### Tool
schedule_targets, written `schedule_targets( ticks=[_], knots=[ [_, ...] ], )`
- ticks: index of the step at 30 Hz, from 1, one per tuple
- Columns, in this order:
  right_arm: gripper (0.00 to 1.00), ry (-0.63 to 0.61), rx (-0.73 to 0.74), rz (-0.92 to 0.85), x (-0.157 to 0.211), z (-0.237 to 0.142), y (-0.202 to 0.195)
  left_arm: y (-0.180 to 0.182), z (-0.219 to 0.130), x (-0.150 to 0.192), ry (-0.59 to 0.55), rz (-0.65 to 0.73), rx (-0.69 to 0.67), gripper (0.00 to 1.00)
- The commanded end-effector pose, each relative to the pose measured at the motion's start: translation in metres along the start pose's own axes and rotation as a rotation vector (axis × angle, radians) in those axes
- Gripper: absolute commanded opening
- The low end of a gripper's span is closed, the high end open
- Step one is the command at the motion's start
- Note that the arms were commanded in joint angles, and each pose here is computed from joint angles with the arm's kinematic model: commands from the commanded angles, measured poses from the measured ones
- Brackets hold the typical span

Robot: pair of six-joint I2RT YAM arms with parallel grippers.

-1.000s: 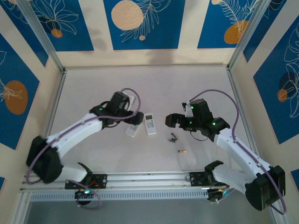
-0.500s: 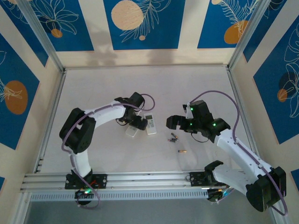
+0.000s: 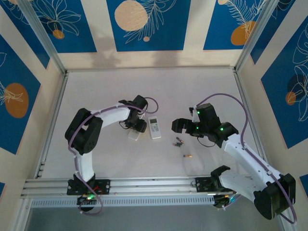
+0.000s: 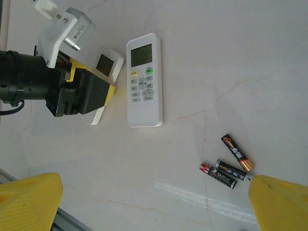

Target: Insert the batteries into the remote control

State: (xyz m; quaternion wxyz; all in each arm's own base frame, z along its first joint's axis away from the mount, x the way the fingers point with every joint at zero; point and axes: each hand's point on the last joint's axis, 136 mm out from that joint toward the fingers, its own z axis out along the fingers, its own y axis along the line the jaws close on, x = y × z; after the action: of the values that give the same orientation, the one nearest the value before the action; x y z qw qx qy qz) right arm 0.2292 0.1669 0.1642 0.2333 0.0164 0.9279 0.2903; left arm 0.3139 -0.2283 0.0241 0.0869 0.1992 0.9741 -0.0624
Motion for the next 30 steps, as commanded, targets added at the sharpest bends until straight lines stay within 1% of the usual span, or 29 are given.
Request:
schedule_targets(
  ticks=[1,3,4,7,9,11,12,13,16,19,20,22,25,28,30],
  knots=[
    [0.99,-0.052,-0.092,0.008,-0.019,-0.025,0.030,-0.016,-0.045,-0.027,-0.163,-0.064,0.216,0.48],
    [0.99,-0.071,-0.159,0.006,-0.028,-0.035,0.047,-0.024,-0.092,-0.044,-0.281,-0.086,0.319,0.44],
    [0.99,-0.084,-0.204,-0.002,-0.034,-0.041,0.058,-0.033,-0.122,-0.053,-0.354,-0.086,0.389,0.42],
    [0.99,-0.109,-0.385,-0.042,-0.048,-0.059,0.099,-0.070,-0.208,-0.072,-0.528,-0.052,0.654,0.42],
    [0.99,-0.112,-0.505,-0.070,-0.057,-0.071,0.127,-0.095,-0.261,-0.079,-0.610,-0.024,0.853,0.42],
    [0.99,-0.106,-0.607,-0.105,-0.065,-0.082,0.152,-0.111,-0.310,-0.086,-0.695,-0.010,1.029,0.42],
    [0.99,-0.106,-0.644,-0.120,-0.068,-0.086,0.162,-0.116,-0.329,-0.087,-0.733,-0.010,1.098,0.41],
    [0.99,-0.104,-0.674,-0.138,-0.070,-0.087,0.170,-0.119,-0.342,-0.089,-0.758,-0.014,1.144,0.41],
    [0.99,-0.108,-0.746,-0.188,-0.073,-0.087,0.187,-0.129,-0.365,-0.089,-0.805,-0.030,1.254,0.39],
    [0.99,-0.094,-0.776,-0.190,-0.076,-0.082,0.194,-0.136,-0.376,-0.086,-0.829,-0.047,1.336,0.39],
    [0.98,-0.093,-0.799,-0.196,-0.077,-0.083,0.198,-0.138,-0.376,-0.086,-0.828,-0.057,1.353,0.39],
    [0.91,-0.094,-0.841,-0.206,-0.076,-0.085,0.205,-0.141,-0.377,-0.085,-0.823,-0.064,1.379,0.39],
    [0.70,-0.088,-0.873,-0.219,-0.076,-0.085,0.213,-0.145,-0.381,-0.085,-0.812,-0.074,1.442,0.38],
    [0.58,-0.101,-0.876,-0.226,-0.076,-0.086,0.216,-0.147,-0.389,-0.085,-0.818,-0.077,1.492,0.38],
    [0.50,-0.121,-0.875,-0.237,-0.078,-0.089,0.216,-0.148,-0.390,-0.084,-0.818,-0.072,1.502,0.38]
  ],
)
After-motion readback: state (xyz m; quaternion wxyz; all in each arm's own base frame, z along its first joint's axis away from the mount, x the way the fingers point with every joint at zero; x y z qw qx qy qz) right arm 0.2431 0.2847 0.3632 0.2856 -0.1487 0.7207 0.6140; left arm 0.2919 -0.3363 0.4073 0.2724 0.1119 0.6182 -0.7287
